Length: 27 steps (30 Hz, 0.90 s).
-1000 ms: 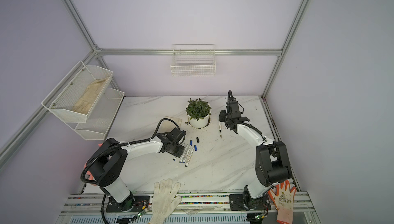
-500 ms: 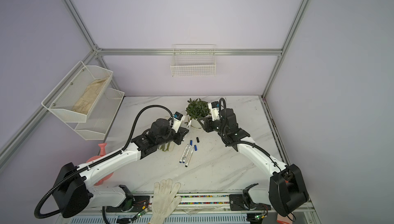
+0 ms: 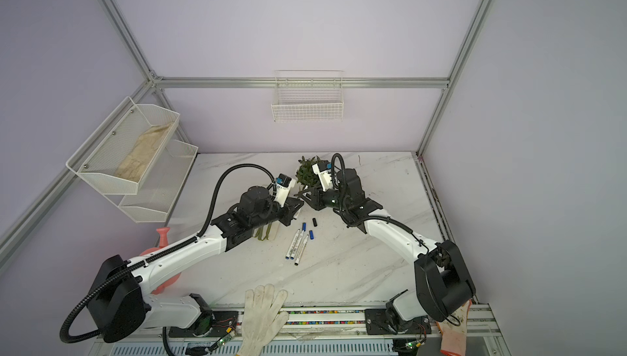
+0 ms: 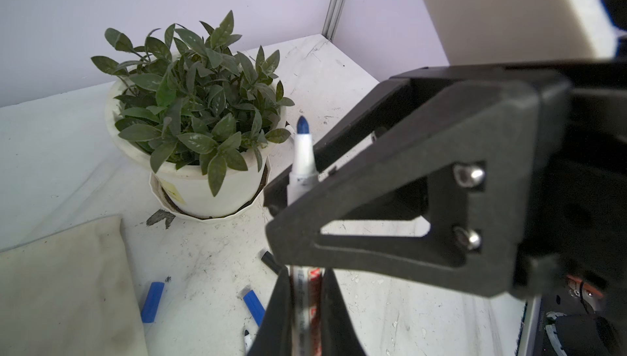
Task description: Insert the pens into the pen caps
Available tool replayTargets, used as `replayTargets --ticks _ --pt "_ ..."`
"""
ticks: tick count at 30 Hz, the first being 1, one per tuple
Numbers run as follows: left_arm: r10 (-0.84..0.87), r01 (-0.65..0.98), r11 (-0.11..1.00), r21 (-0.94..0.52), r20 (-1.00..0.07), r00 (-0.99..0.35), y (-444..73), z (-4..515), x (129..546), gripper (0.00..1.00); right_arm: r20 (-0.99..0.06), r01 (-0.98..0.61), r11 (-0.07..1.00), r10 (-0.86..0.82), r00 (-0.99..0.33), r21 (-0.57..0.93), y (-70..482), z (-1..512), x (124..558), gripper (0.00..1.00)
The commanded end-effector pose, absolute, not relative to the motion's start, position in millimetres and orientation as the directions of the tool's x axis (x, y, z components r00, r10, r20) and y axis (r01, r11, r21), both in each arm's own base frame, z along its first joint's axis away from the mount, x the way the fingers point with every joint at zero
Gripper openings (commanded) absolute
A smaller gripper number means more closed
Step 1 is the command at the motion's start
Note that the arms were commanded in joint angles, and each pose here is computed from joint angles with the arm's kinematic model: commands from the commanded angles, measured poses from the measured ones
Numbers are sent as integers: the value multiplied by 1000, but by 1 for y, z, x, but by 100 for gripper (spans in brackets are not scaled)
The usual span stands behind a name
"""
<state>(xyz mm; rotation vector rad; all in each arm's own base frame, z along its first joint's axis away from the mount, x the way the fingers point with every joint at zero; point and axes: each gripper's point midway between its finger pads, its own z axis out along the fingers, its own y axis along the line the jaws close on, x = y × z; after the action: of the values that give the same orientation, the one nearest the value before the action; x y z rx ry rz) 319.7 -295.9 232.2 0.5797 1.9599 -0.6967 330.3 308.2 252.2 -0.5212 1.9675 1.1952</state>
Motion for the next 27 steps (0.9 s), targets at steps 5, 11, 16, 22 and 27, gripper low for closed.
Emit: replayTargets --ticks 5,11,16,22,27 --pt "60 663 690 -289 -891 -451 -302 234 319 13 -795 -704 437 42 -606 560 313 262 331 1" --pt "76 678 660 -324 -869 -490 -303 227 322 58 -787 -709 411 34 -617 573 315 266 325 0" --pt "97 696 640 -327 -864 -495 -305 226 323 49 -783 -706 413 31 -621 576 315 266 325 0" --pt "88 712 619 -330 -872 -481 -308 232 322 41 -781 -703 415 29 -624 578 315 265 325 0" --pt "98 722 600 -344 -864 -493 -313 225 322 27 -774 -698 415 22 -633 583 316 261 326 0"
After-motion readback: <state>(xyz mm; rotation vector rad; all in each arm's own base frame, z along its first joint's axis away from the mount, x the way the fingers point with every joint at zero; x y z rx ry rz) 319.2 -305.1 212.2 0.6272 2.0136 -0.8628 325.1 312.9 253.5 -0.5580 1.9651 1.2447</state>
